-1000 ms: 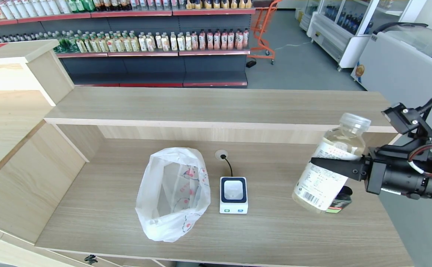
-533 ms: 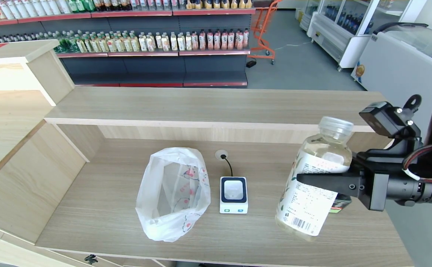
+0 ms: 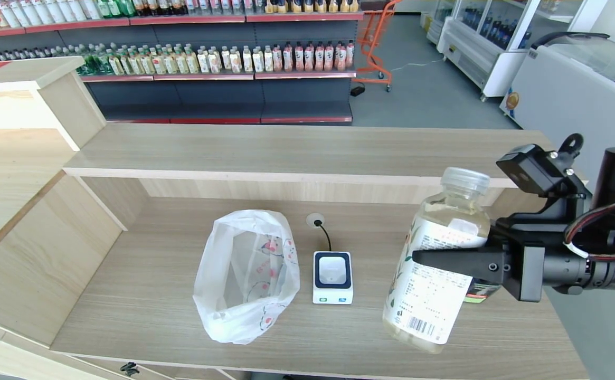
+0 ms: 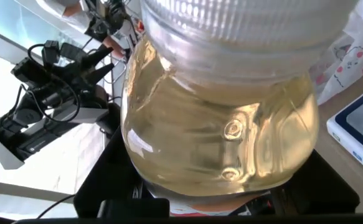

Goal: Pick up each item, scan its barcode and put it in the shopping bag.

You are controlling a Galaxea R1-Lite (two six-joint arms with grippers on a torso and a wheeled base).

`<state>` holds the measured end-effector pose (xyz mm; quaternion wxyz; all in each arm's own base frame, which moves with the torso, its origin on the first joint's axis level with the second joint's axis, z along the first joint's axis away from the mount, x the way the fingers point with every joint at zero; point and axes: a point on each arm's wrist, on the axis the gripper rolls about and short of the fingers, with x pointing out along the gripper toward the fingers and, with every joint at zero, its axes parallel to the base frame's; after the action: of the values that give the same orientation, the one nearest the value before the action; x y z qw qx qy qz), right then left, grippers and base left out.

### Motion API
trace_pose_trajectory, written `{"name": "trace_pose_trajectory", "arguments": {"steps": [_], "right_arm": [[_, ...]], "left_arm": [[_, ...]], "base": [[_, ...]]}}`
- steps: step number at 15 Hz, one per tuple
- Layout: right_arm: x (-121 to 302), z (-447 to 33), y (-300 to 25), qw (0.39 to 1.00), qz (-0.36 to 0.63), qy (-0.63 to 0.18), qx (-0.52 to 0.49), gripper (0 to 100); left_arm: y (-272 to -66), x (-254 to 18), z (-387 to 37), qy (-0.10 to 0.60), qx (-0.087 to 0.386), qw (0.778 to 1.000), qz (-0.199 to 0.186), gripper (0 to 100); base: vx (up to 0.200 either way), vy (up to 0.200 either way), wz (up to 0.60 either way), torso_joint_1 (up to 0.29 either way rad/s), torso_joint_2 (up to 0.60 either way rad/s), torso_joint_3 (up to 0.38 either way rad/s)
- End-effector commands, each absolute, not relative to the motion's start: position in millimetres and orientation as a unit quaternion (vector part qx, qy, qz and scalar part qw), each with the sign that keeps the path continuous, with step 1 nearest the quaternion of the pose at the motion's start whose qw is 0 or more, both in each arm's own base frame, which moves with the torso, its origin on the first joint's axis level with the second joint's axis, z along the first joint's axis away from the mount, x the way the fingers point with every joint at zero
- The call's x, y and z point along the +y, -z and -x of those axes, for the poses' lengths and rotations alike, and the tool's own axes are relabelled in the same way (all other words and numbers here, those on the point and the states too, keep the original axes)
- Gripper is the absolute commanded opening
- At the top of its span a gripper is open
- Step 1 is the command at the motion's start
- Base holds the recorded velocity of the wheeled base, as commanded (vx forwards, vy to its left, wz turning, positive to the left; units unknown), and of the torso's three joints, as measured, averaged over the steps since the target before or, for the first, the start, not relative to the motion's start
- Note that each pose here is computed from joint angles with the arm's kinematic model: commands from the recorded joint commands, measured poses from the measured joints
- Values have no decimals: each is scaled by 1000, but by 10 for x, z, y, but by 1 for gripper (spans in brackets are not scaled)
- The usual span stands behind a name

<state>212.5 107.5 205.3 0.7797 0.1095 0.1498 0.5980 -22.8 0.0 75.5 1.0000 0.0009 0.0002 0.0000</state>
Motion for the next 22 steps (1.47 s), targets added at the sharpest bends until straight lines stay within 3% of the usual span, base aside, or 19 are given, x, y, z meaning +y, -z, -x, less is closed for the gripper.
{"name": "trace_pose_trajectory", "arguments": {"steps": [1, 14, 18, 22], "right_arm": [[1098, -2115, -2056, 776, -109, -602, 150, 0], [1144, -2095, -2106, 773, -110, -608, 144, 0], [627, -2639, -1689, 845, 67, -527, 68, 0], [497, -3117, -1270, 838, 204, -506, -5, 0]], "left_arm": [[-755, 0, 227, 0, 1, 1000, -1, 100], [-755, 0, 227, 0, 1, 1000, -1, 100], [-755, 0, 227, 0, 1, 1000, -1, 100], [-755, 0, 227, 0, 1, 1000, -1, 100]], "base": [[0, 0, 0, 0, 0, 0], [0, 0, 0, 0, 0, 0], [0, 0, 0, 0, 0, 0], [0, 0, 0, 0, 0, 0]]}}
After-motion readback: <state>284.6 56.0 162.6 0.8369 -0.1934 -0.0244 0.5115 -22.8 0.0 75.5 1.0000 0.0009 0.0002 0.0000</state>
